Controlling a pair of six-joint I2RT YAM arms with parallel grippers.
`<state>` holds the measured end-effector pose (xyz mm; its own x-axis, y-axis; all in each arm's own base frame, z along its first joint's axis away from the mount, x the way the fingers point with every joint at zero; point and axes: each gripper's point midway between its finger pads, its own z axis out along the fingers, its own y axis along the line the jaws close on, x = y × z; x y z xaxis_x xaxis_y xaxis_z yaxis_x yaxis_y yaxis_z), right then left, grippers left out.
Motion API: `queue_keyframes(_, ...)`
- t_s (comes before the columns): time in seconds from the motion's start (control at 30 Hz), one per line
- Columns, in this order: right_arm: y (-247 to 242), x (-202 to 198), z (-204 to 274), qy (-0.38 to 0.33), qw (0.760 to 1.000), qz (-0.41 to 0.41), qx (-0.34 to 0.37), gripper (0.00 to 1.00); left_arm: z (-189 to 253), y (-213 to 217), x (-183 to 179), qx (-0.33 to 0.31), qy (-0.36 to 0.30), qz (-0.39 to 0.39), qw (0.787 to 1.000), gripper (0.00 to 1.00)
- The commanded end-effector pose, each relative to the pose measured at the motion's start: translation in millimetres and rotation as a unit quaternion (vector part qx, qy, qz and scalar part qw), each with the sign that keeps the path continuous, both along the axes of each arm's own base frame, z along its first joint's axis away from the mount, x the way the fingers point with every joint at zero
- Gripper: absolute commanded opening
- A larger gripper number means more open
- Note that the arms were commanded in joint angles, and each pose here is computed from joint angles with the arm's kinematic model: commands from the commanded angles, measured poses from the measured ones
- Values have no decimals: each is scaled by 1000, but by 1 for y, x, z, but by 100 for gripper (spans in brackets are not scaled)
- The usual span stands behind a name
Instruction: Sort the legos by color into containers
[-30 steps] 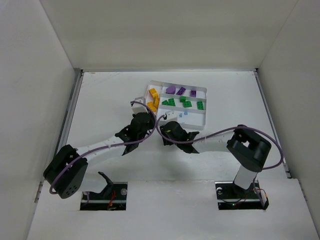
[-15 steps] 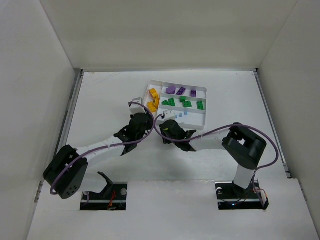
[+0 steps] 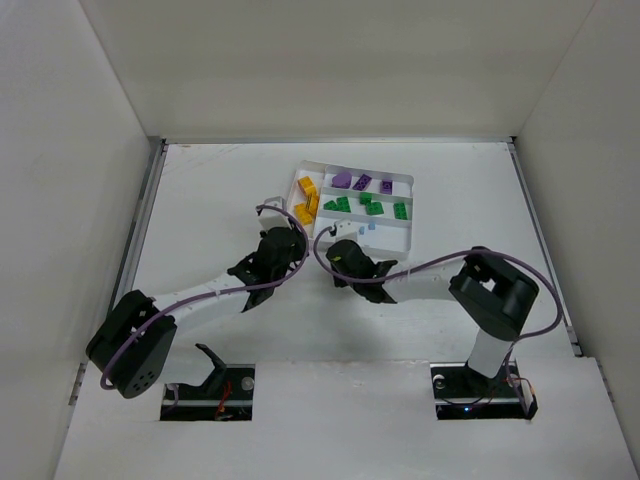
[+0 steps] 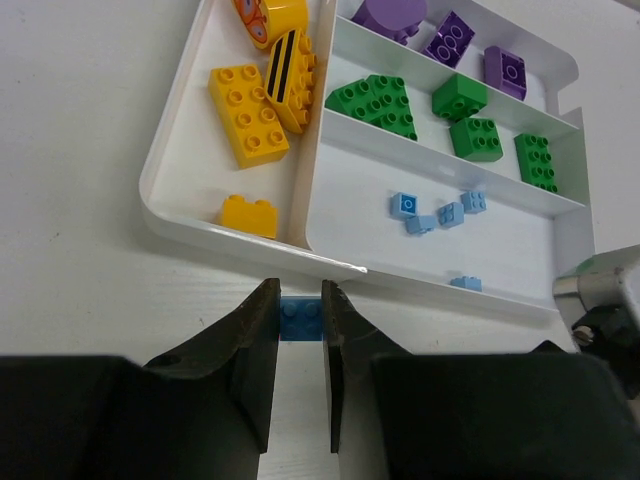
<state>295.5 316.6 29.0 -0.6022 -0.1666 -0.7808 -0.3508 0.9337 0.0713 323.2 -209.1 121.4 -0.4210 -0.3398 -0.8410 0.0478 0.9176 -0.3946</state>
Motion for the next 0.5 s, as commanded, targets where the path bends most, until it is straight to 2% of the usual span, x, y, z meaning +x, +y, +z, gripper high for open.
queue_keyframes(0.0,-3,7,34,-32,998,-28,49,9,13,-3,2,-21,-20,-1,1000,17)
queue_keyframes(0.17,-29,18,76,-63,990,-66,104,9,16,-13,4,-22,-20,-10,1000,17)
queue_keyframes(0.33,-66,51,87,-75,983,-123,113,10,24,-37,10,-20,-28,-29,999,17)
queue_keyframes(0.4,-74,64,83,-72,981,-141,113,13,23,-48,18,-13,-27,-35,999,17)
queue_keyframes(0.47,-79,76,81,-70,979,-156,110,24,20,-60,25,-4,-27,-44,999,17)
